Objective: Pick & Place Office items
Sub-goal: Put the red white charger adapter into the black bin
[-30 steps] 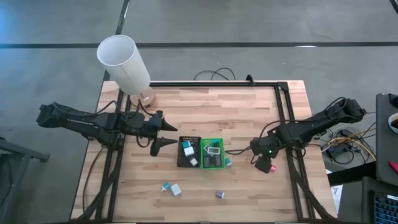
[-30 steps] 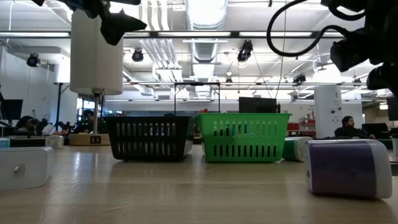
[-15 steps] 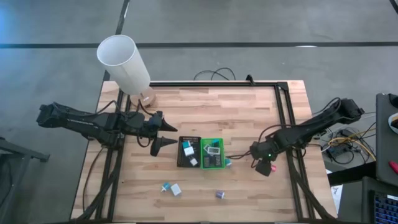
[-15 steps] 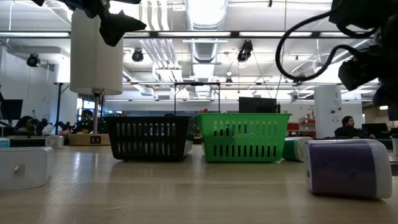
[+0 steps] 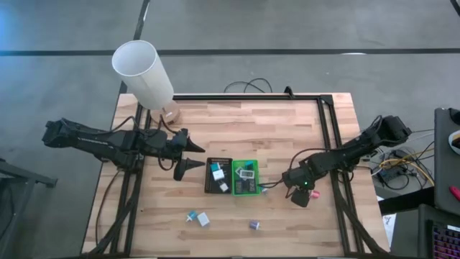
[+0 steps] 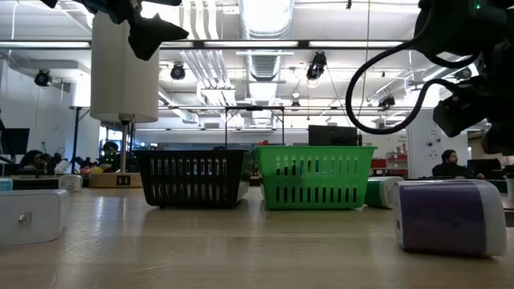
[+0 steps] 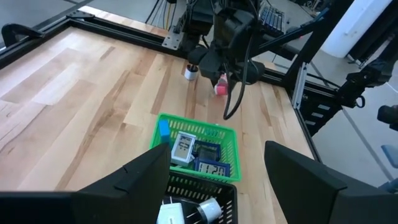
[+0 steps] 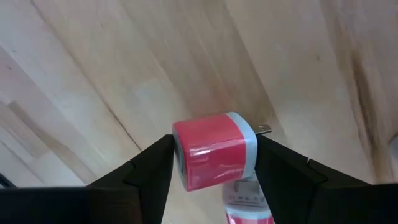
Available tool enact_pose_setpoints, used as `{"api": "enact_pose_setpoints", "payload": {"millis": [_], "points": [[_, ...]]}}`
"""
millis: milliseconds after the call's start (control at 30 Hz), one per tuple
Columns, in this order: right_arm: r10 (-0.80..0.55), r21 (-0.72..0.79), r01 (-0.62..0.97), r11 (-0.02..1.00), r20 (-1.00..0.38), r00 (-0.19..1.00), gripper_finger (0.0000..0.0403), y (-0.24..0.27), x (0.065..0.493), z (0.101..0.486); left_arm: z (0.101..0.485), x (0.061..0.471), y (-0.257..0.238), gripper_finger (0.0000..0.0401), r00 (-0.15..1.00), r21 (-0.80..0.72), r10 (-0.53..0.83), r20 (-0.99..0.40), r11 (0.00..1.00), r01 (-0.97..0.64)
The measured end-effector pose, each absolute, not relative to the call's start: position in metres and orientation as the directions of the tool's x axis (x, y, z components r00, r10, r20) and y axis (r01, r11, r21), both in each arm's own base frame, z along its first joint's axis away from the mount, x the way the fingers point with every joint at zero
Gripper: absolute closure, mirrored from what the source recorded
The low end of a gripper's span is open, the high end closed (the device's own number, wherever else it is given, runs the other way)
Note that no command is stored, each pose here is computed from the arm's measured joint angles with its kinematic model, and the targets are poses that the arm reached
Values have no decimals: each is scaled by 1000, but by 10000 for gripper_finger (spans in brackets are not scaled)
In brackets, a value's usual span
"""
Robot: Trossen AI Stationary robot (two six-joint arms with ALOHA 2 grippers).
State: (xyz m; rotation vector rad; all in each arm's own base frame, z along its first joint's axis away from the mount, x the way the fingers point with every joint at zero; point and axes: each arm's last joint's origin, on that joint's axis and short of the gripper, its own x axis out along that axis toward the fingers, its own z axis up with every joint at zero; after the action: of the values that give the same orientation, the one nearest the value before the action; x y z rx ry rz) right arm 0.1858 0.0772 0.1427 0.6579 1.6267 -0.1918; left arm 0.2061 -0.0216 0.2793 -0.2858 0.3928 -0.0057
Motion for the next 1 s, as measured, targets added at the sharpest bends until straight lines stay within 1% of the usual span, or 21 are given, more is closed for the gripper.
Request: {"api": "enact_pose_setpoints", "payload": {"millis": [267,467,867,933,1000], "points": [[309,238,536,810,-950,-46,200,78,186,140,279,206,-22,137,923,-275,-60,-380,960,-51],[331,246,547,800,-942,-59,246,79,185,140,279,206,-22,137,923,-275,-60,-380,960,-51],[327,257,504,824,-943,-54,246,79,183,142,279,206,-21,137,923,-273,-56,-381,960,-55],[294,229,505,832,-954,-53,247,77,180,146,279,206,-21,137,923,-266,-55,-381,962,-53],[219,161,508,846,-974,-56,247,74,177,152,279,206,-21,137,923,-261,-52,-382,964,-54]]}}
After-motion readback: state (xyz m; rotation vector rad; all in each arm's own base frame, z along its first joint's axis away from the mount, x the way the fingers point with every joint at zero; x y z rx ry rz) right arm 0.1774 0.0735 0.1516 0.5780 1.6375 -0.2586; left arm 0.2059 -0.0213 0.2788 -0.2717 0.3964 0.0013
